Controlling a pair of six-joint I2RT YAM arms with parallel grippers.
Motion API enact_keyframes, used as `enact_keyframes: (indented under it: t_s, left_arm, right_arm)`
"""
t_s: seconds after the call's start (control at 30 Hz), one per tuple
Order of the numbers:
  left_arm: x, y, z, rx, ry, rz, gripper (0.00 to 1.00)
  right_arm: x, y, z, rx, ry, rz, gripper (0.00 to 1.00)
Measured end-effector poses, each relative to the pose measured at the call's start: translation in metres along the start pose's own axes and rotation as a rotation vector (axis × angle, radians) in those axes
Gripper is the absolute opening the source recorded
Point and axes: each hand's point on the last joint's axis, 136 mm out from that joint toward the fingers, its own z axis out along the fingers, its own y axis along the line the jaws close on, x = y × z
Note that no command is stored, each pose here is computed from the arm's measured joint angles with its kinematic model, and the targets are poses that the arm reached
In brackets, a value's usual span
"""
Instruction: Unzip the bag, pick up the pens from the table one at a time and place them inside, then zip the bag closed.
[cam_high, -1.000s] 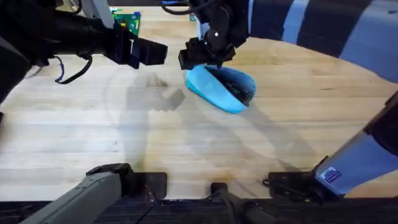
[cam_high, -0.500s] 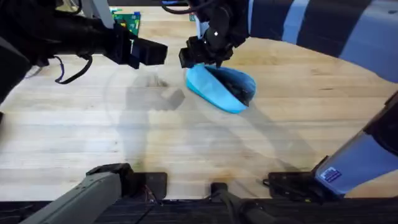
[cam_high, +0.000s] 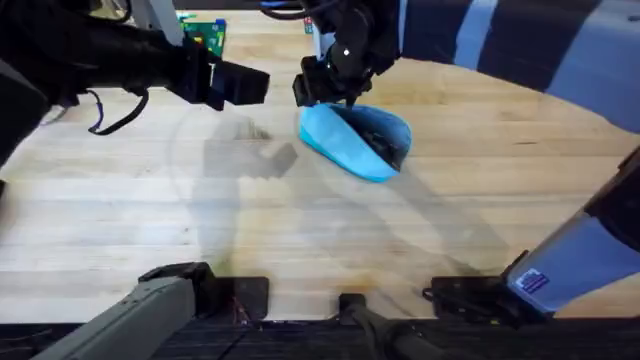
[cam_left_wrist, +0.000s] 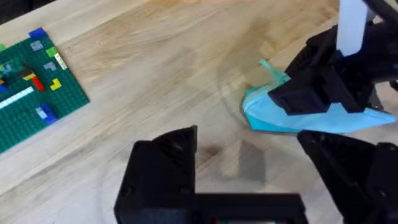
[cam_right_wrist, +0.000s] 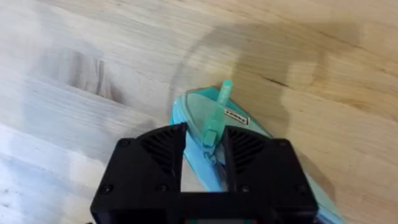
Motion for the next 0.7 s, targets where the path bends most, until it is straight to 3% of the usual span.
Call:
enact_keyframes:
  t_s: [0.4, 0.7]
  left_arm:
    - [0.0016, -0.0007, 0.0000, 0.003, 0.006, -0.004, 0.992]
    - [0.0016, -0.0007, 0.0000, 0.003, 0.006, -0.004, 0.993]
  right_arm:
    - [0.0007, 0.0014, 0.0000, -0.004, 0.002, -0.001, 0.180]
    - [0.0005, 0.0015, 0.0000, -0.004, 0.001, -0.002, 0.153]
